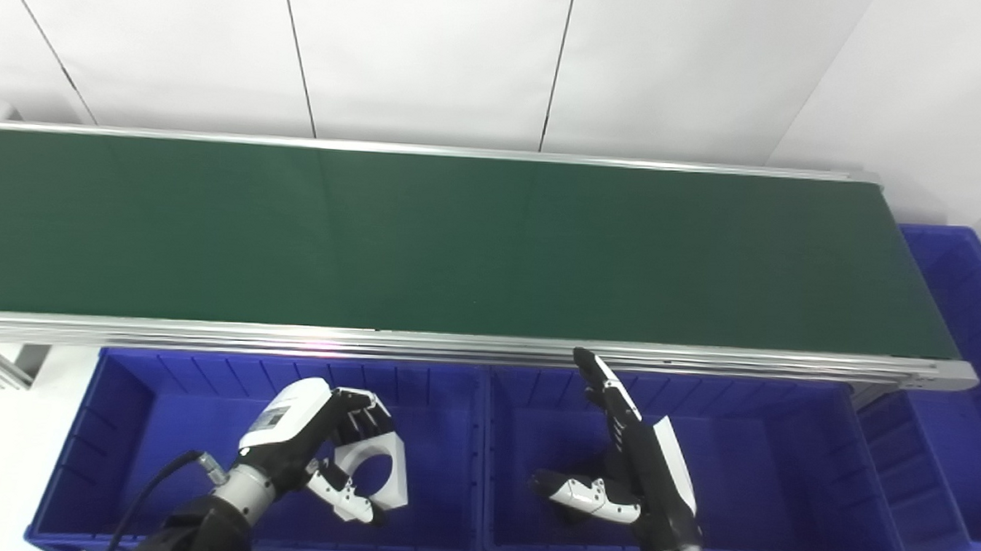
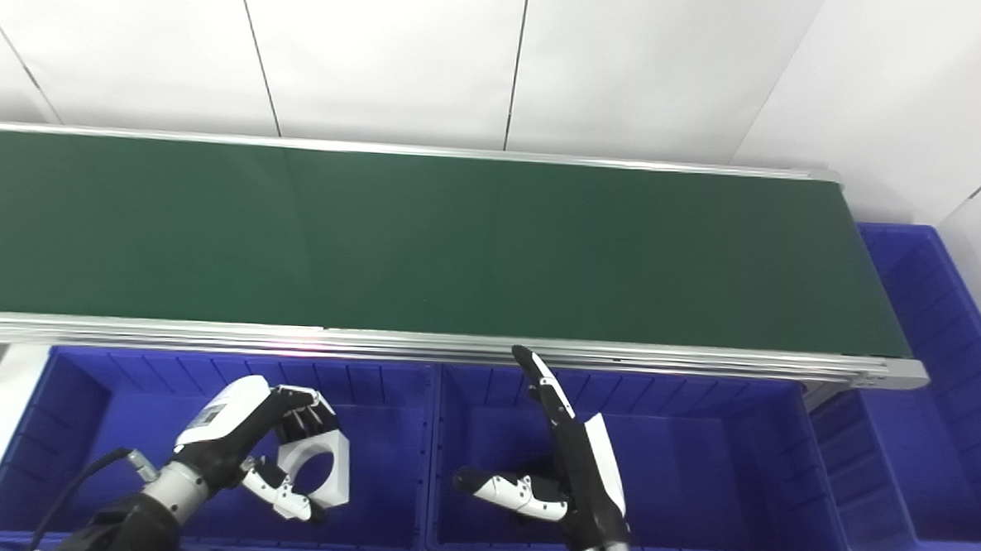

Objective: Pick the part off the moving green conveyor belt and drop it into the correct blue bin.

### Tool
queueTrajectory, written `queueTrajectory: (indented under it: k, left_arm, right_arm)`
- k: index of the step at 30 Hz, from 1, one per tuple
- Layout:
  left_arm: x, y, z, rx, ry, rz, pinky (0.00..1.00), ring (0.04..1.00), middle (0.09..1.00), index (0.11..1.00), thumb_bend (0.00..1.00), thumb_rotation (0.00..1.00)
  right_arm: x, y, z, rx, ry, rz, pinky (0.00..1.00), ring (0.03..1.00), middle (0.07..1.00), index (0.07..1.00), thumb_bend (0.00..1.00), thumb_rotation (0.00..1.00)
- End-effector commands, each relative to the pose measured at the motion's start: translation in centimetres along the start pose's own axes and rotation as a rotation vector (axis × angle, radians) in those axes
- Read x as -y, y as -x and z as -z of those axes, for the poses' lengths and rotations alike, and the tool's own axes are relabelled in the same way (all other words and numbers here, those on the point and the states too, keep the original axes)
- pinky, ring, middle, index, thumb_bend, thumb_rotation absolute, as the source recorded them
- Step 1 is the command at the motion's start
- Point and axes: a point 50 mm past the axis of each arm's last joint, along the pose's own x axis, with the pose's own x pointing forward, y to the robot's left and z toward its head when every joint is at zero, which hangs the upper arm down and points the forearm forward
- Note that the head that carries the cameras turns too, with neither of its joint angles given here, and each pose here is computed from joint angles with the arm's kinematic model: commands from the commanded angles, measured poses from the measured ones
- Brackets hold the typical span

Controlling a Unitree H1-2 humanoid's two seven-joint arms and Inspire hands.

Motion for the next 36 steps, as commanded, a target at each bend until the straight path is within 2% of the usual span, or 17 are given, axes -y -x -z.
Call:
queueTrajectory:
  k: [1,2,3,4,5,7,9,11,12,14,16,18,22,24,26,29,36]
  left_arm:
    - [-1.2,-0.5,-0.8,-0.037,-0.037,-0.026,0.62,0.681,0.748,0.747,0.62,0.00]
    - [-1.2,-0.5,-1.0,-0.059,-0.037,-0.020,0.64,0.724,0.786,0.782,0.64,0.00]
    - [-1.2,-0.4,-1.1,-0.071,-0.037,-0.019,0.69,0.802,0.868,0.865,0.67,0.07]
    - [-1.2,-0.3,-1.3,-0.079,-0.026,-0.015,0.71,0.829,0.896,0.894,0.68,0.10]
    - [-1.2,-0.3,-1.4,-0.084,-0.018,-0.012,0.67,0.838,0.934,0.946,0.71,0.16]
    - [-1.3,0.0,-1.6,-0.091,0.006,-0.015,0.64,0.854,0.974,0.989,0.76,0.26]
    - [-1.4,0.3,-1.7,-0.081,0.074,-0.038,0.67,0.872,0.988,0.999,0.81,0.33]
    - [-1.5,0.7,-1.7,-0.042,0.157,-0.081,0.71,0.878,0.985,1.000,0.84,0.36]
    - [-1.6,1.0,-1.7,0.005,0.227,-0.094,0.73,0.880,0.982,1.000,0.86,0.37]
    - [-1.6,1.7,-1.6,0.084,0.347,-0.102,0.81,0.913,0.982,1.000,0.84,0.38]
    - [-1.3,2.5,-1.5,0.153,0.445,-0.109,0.90,0.955,0.978,0.993,0.85,0.45]
    - [-1.1,3.3,-1.7,0.217,0.530,-0.127,0.95,0.960,0.962,0.981,0.88,0.46]
    - [-0.1,4.5,-2.5,0.332,0.705,-0.189,0.98,0.945,0.936,0.954,0.95,0.45]
    - [0.5,4.9,-2.8,0.379,0.755,-0.220,0.92,0.913,0.911,0.927,0.97,0.45]
    - [1.0,5.1,-3.1,0.404,0.773,-0.235,0.87,0.886,0.896,0.915,0.96,0.45]
    - [1.5,5.2,-3.1,0.419,0.782,-0.238,0.84,0.872,0.887,0.909,0.95,0.43]
    - [2.1,5.0,-3.0,0.423,0.824,-0.265,0.87,0.872,0.885,0.904,0.93,0.43]
  right_arm:
    - [0.2,0.0,-0.8,0.035,-0.001,0.005,0.92,0.947,0.932,0.929,0.97,0.51]
    - [0.2,0.1,-0.8,0.031,0.004,0.003,0.92,0.948,0.932,0.930,0.97,0.51]
    - [0.3,0.1,-0.8,0.030,0.009,0.002,0.91,0.946,0.934,0.932,0.97,0.52]
    - [0.3,0.2,-0.8,0.032,0.014,0.001,0.90,0.945,0.935,0.933,0.97,0.52]
    - [0.3,0.2,-0.8,0.033,0.017,0.001,0.91,0.944,0.935,0.933,0.96,0.52]
    - [0.4,0.3,-0.8,0.032,0.023,0.001,0.91,0.940,0.933,0.932,0.96,0.52]
    - [0.4,0.5,-0.8,0.028,0.025,-0.002,0.92,0.938,0.932,0.933,0.96,0.52]
    - [0.4,0.6,-0.7,0.028,0.021,-0.003,0.91,0.939,0.934,0.935,0.96,0.52]
    - [0.4,0.7,-0.7,0.027,0.020,-0.002,0.91,0.940,0.935,0.935,0.96,0.52]
    - [0.4,0.9,-0.7,0.026,0.018,0.001,0.91,0.942,0.933,0.935,0.96,0.52]
    - [0.4,1.0,-0.6,0.023,0.017,0.001,0.90,0.945,0.933,0.933,0.97,0.51]
    - [0.4,1.2,-0.6,0.016,0.023,-0.004,0.92,0.952,0.940,0.938,0.97,0.52]
    - [0.5,1.3,-0.6,0.008,0.025,-0.009,0.91,0.955,0.949,0.940,0.97,0.52]
    - [0.5,1.4,-0.6,0.002,0.026,-0.010,0.90,0.952,0.952,0.939,0.98,0.52]
    - [0.6,1.4,-0.6,-0.001,0.027,-0.011,0.90,0.950,0.952,0.940,0.98,0.52]
    - [0.6,1.4,-0.6,-0.004,0.031,-0.012,0.90,0.953,0.955,0.944,0.98,0.52]
    - [0.6,1.4,-0.5,-0.015,0.022,-0.009,0.91,0.958,0.960,0.944,0.97,0.51]
